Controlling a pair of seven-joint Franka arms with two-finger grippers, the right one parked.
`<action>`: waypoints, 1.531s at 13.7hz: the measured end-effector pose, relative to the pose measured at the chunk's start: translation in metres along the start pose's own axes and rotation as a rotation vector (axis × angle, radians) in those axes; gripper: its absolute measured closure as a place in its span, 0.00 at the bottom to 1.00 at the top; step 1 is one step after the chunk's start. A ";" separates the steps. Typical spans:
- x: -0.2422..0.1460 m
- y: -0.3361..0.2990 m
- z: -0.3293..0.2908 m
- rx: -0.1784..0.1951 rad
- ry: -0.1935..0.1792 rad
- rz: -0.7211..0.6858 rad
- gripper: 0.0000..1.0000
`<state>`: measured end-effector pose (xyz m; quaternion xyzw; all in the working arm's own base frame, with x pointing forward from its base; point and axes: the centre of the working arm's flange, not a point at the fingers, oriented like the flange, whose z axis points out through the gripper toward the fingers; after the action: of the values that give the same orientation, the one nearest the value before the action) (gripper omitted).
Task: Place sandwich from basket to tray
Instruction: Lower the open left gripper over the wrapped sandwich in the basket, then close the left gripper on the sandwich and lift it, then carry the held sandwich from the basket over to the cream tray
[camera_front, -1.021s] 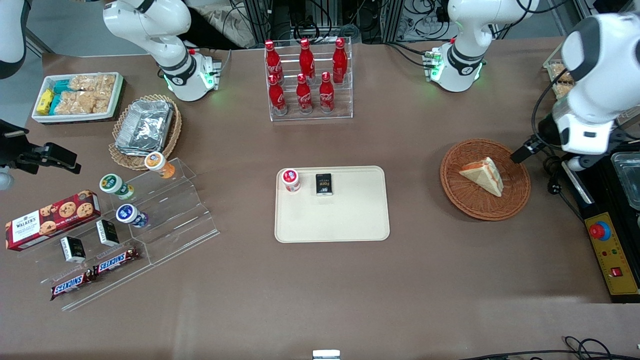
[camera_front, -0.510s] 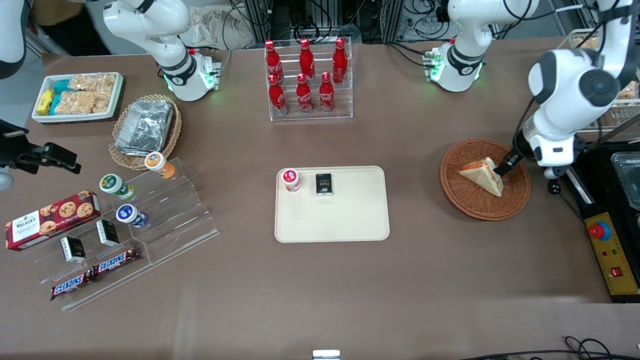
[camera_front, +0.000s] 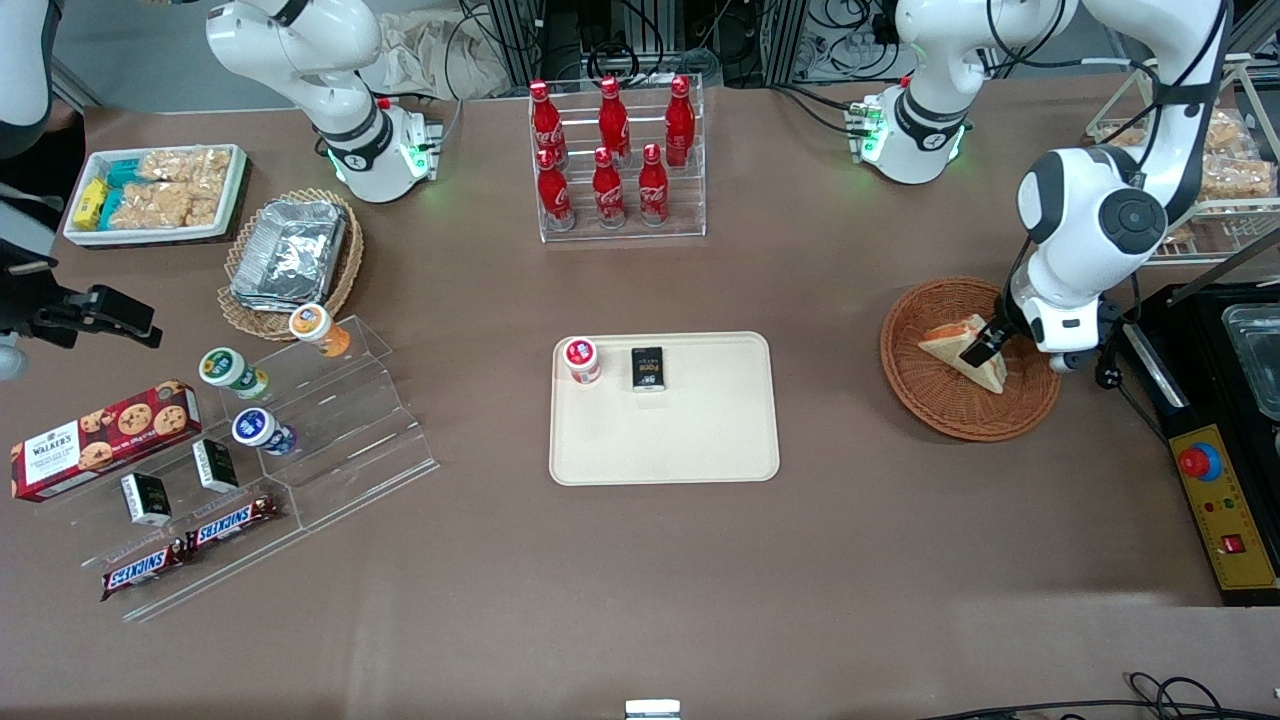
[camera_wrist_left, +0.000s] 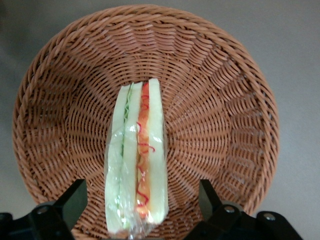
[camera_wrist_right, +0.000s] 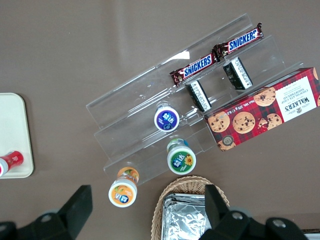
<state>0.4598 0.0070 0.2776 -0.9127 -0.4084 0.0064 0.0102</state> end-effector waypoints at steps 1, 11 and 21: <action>0.001 -0.001 0.007 -0.004 0.003 -0.004 0.00; 0.000 -0.001 0.045 -0.017 0.008 -0.071 0.57; -0.013 0.046 -0.064 0.076 0.021 0.116 0.75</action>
<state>0.4862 -0.0341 0.3404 -0.9338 -0.3541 0.0132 0.0488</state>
